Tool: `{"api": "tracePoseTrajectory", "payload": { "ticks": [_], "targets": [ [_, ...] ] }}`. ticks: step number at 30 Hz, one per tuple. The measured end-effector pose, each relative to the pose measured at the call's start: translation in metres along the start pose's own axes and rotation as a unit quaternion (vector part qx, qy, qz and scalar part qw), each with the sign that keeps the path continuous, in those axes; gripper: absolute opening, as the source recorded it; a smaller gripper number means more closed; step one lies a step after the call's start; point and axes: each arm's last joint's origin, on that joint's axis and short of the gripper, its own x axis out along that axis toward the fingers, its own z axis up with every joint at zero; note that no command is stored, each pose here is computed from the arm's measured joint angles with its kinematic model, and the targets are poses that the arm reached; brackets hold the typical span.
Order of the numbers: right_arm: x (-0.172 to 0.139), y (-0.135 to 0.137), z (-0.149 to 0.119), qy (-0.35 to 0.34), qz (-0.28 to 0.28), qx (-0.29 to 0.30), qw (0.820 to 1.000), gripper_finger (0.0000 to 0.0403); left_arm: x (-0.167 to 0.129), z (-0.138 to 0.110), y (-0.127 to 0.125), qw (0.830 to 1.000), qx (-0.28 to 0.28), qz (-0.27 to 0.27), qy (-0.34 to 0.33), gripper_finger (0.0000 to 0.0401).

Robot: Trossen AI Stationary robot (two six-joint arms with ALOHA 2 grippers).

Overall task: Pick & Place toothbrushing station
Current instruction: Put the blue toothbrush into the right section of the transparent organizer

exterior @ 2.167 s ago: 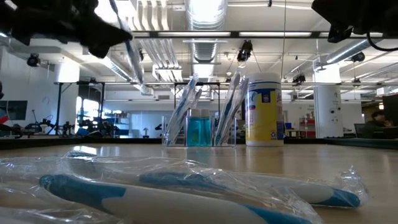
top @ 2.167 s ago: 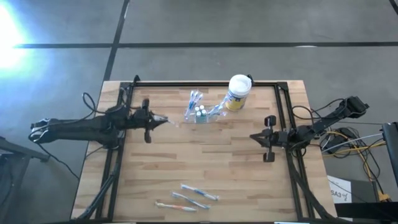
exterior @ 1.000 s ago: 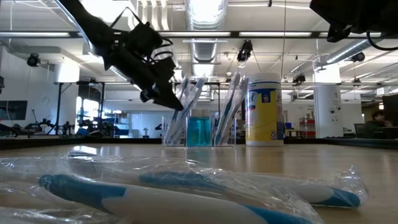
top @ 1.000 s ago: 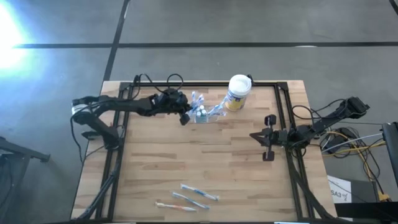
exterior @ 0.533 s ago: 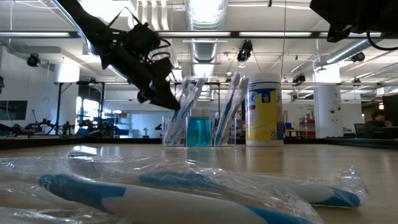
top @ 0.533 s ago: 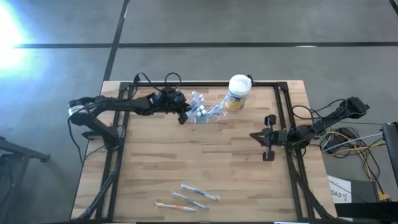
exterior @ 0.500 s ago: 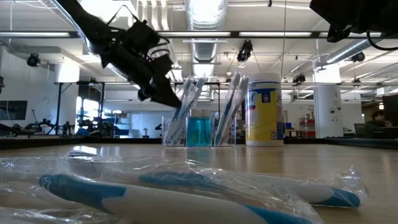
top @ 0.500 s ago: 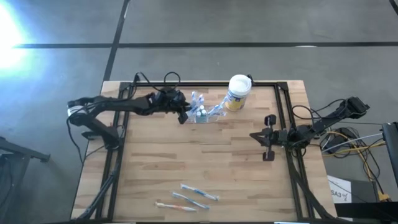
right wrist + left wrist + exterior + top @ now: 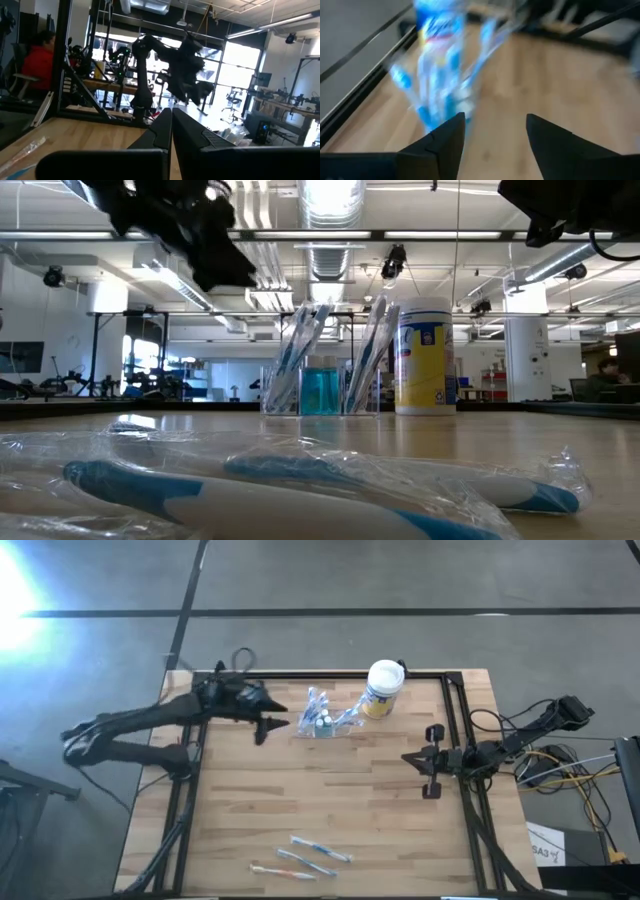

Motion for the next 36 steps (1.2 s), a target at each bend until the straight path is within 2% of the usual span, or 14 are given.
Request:
{"api": "tracePoseTrajectory", "payload": {
  "ticks": [4,8,10,11,16,19,21,27,36],
  "targets": [
    [0.000,0.000,0.000,0.000,0.000,-0.002,1.000,0.0008,-0.048,0.005,-0.020,0.995,0.014,-0.059,-0.079,0.0177],
    [0.000,0.000,0.000,0.000,0.000,-0.002,1.000,0.0008,-0.084,-0.012,-0.033,0.987,0.040,-0.076,-0.137,0.0086],
    [0.000,0.000,0.000,0.000,0.000,-0.002,1.000,0.0008,-0.095,-0.024,-0.036,0.983,0.047,-0.079,-0.158,0.0032],
    [0.000,0.000,0.000,0.000,0.000,-0.002,1.000,0.0008,-0.099,-0.030,-0.037,0.981,0.045,-0.081,-0.173,0.0017],
    [0.000,0.000,0.000,0.000,0.000,-0.003,1.000,0.0008,-0.107,-0.061,-0.039,0.963,0.019,-0.104,-0.249,0.0007],
    [0.000,0.000,0.000,0.000,0.000,-0.007,1.000,0.0008,-0.107,-0.077,-0.039,0.953,0.034,-0.108,-0.282,0.0005],
    [0.000,0.000,0.000,0.000,0.001,-0.005,1.000,0.0008,-0.101,-0.091,-0.037,0.955,0.033,-0.107,-0.276,0.0004],
    [0.000,0.000,0.000,0.000,0.002,0.000,1.000,0.0008,-0.093,-0.110,-0.034,0.951,0.044,-0.083,-0.294,0.0003],
    [0.000,0.001,-0.001,0.004,0.004,0.009,1.000,0.0008,-0.070,-0.141,-0.028,0.966,0.036,-0.080,-0.243,0.0002]
  ]
}}
